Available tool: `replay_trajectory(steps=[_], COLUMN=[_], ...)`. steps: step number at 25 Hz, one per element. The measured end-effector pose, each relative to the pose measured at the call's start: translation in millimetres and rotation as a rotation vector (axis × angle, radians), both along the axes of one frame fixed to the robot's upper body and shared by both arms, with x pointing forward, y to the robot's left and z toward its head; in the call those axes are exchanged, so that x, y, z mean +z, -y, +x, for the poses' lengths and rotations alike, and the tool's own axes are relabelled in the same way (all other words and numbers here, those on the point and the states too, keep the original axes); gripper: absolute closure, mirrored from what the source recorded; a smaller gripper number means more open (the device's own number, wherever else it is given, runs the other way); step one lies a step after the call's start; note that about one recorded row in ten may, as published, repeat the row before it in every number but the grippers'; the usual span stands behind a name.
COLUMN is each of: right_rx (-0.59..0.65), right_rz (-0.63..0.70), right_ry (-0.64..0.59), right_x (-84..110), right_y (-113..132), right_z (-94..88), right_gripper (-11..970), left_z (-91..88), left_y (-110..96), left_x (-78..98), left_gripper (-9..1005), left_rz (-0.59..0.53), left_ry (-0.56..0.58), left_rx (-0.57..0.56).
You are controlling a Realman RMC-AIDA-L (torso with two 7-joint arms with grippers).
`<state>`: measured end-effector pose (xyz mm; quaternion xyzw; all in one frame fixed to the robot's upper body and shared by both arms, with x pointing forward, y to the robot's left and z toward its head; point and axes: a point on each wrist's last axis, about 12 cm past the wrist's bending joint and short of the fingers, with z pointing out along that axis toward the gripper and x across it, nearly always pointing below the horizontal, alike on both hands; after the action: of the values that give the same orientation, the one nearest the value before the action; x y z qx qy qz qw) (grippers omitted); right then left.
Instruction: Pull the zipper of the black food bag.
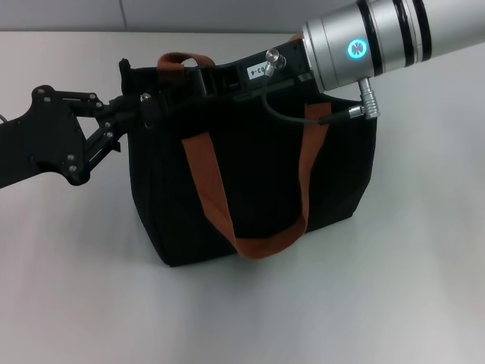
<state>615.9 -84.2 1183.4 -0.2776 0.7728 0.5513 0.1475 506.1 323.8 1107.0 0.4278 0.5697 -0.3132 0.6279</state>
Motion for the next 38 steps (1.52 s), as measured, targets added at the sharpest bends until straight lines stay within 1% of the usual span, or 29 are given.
replay_trajectory(steps=[3,8,15,19,27,35,38], right_rx=[-0.002,-0.009,-0.008,-0.008,-0.010,-0.015,-0.014], right_rz=[0.002,0.039,0.041,0.041,0.040,0.039,0.038], right_ry=[-0.002,-0.007,-0.007,-0.011,-0.016,-0.020,-0.023], right_x=[0.4,3.0,3.3,2.2,0.9,0.8,1.0], right_y=[-0.2,3.7,4.8,4.4,4.2,4.1,3.4], right_z=[0.2,0.1,-0.1,-0.6,-1.1,-0.7,-0.6], right_gripper=[854,840,764,685,687,689,690], left_z=[-0.3,-1.0,0.2,0.4,0.9,2.2,3.8], left_y=[-0.2,-2.1,-2.7,-2.9,-3.0,-6.8,-7.9], left_x=[0.0,-0.1,1.6,2.2,2.8,10.0,16.3], left_gripper=[873,872,870,869,867,865,864], left_rz=[-0.001,0.000,0.006,0.009,0.012,0.027,0.045], left_ry=[0.000,0.000,-0.006,-0.005,-0.006,-0.004,-0.003], left_rx=[0.000,0.007,0.002,0.000,-0.003,-0.010,-0.028])
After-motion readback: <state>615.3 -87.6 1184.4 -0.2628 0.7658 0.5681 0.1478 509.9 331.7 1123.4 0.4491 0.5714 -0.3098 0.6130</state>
